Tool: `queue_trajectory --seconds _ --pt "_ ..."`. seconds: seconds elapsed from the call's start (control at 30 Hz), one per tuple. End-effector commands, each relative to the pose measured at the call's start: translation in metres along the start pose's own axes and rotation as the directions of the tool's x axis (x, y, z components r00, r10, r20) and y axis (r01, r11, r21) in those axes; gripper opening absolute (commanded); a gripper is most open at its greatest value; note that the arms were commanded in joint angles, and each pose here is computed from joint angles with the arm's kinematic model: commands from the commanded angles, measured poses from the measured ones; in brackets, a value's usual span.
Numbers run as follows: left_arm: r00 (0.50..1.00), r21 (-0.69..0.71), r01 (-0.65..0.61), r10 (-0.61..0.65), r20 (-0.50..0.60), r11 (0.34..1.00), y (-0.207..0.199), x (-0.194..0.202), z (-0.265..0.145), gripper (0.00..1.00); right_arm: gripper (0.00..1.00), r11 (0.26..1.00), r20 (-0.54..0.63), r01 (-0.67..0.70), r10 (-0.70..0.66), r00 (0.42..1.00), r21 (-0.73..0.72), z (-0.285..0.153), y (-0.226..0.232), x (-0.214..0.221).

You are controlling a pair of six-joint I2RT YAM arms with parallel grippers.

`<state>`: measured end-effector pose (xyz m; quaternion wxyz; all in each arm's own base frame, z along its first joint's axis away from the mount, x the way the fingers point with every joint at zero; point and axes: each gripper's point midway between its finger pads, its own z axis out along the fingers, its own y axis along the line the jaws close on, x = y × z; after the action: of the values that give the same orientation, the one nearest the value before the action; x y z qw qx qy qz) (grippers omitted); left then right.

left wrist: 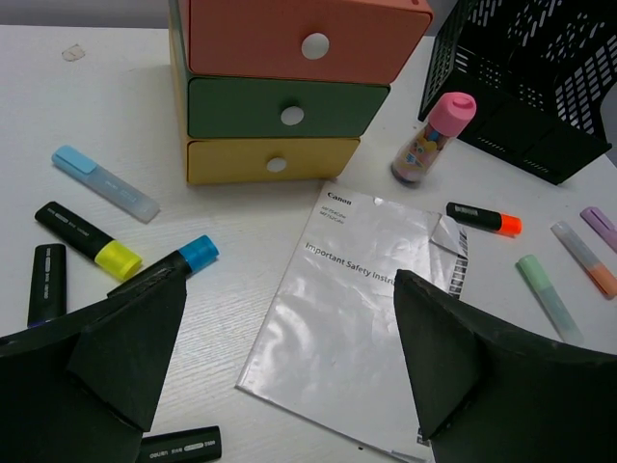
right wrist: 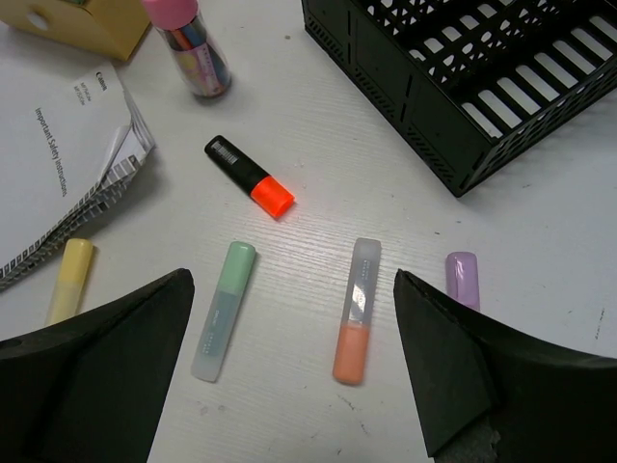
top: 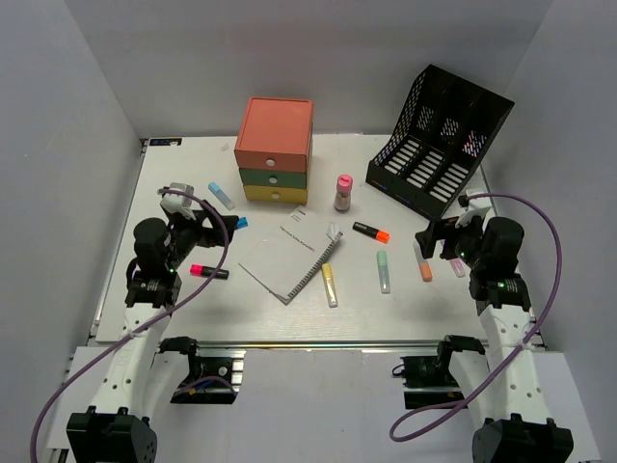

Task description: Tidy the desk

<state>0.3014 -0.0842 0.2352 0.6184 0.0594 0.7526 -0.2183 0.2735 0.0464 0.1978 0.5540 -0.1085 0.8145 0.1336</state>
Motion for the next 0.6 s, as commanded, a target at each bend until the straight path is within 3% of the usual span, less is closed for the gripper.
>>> queue_trajectory --seconds 0.0,0.27,0.33,0.37,0.4,0.43,0.5,0.53,0.57 --pt "0.999 0.031 -0.010 0.009 0.042 0.999 -0.006 -0.010 -0.001 0.98 0.89 1.000 0.052 0.027 -0.027 0.998 -0.009 -0.004 0.003 -0.021" --pt "0.999 0.030 -0.003 0.001 0.047 1.000 -0.006 -0.011 -0.001 0.98 0.89 0.994 0.054 0.094 -0.091 0.994 -0.064 -0.004 0.011 -0.011" --pt "0.999 0.033 0.013 -0.015 0.052 0.999 -0.007 -0.012 0.000 0.97 0.89 0.968 0.043 0.212 -0.208 0.977 -0.131 0.000 0.017 0.007" --pt "0.998 0.041 0.028 -0.030 0.051 0.999 -0.009 -0.012 0.000 0.93 0.89 0.916 0.083 0.287 -0.275 0.958 -0.279 -0.002 0.041 0.015" --pt "0.998 0.046 0.039 -0.041 0.050 0.998 -0.010 -0.012 0.001 0.89 0.89 0.868 0.108 0.347 -0.331 0.937 -0.356 -0.005 0.053 0.021" --pt "0.997 0.057 0.046 -0.050 0.062 0.997 -0.012 -0.015 0.002 0.76 0.89 0.834 0.100 0.366 -0.358 0.928 -0.412 -0.011 0.061 0.029" --pt "0.994 0.082 0.084 -0.088 0.056 0.993 -0.016 -0.013 0.004 0.57 0.89 0.840 0.106 0.346 -0.333 0.937 -0.417 -0.015 0.065 0.013" --pt "0.993 0.093 0.098 -0.104 0.051 0.991 -0.018 -0.012 0.006 0.40 0.89 0.836 0.102 0.346 -0.335 0.937 -0.426 -0.016 0.066 0.012" --pt "0.989 0.099 0.140 -0.143 0.024 0.985 -0.017 -0.006 0.011 0.33 0.89 0.830 0.107 0.341 -0.329 0.938 -0.441 -0.017 0.069 0.009"
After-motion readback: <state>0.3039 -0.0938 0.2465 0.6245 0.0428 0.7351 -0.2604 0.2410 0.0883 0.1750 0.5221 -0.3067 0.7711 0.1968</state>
